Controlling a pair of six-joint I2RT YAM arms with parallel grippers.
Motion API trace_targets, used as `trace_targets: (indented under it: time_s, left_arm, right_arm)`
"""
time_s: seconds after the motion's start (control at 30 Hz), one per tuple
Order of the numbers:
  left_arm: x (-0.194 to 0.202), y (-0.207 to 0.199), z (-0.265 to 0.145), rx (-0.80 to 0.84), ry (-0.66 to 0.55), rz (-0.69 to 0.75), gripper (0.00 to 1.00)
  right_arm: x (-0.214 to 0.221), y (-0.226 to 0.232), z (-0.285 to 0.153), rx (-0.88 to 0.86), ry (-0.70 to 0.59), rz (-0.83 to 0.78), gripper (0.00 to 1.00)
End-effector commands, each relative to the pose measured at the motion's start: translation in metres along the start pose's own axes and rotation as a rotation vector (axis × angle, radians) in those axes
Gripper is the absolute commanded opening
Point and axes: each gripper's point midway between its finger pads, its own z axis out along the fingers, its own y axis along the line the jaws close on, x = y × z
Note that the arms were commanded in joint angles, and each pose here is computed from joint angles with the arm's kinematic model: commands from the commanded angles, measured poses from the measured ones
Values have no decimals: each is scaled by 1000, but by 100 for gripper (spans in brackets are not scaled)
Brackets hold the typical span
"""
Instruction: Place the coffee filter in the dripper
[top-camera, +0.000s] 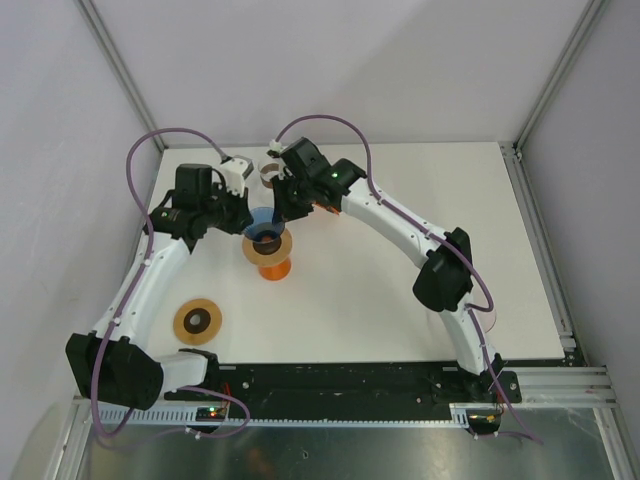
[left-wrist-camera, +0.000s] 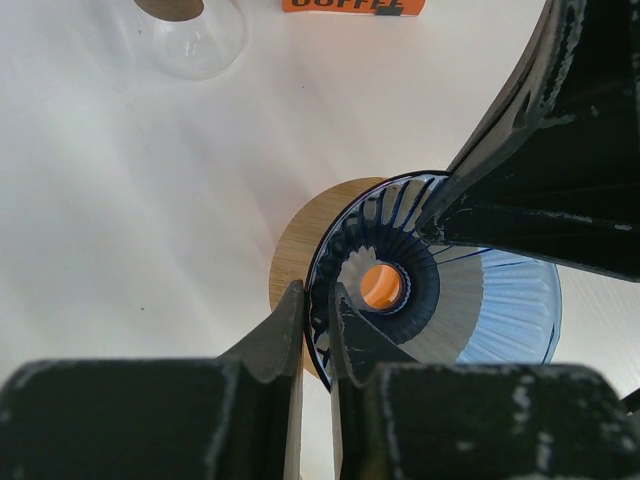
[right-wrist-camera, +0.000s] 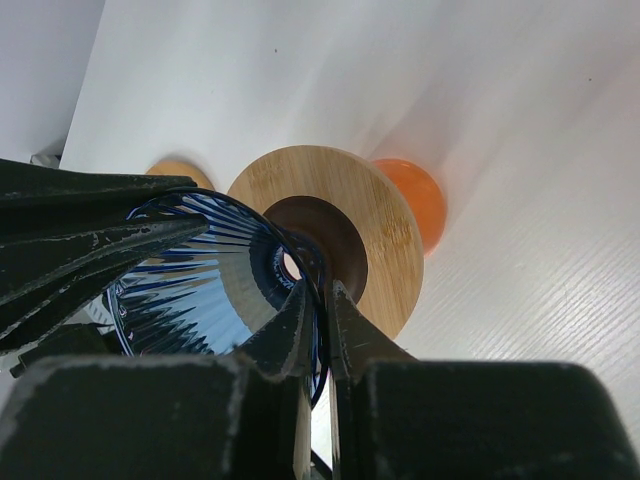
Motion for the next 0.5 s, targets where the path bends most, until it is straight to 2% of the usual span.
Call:
trace_targets:
  time_s: [0.0,0.27,0.47]
  left_arm:
    - [38,-3,-3,27,150,-4,7]
    - [23,-7,-7,39,111,-10,24]
    - [17,-4,-7,25,105,-10,34]
  right_arm:
    - [-14,14,-9,-23,-63,-44,9]
    - [-22,19,-14,-35,-85,-49,21]
    - [-28,22,-19,-40,-102,-55,36]
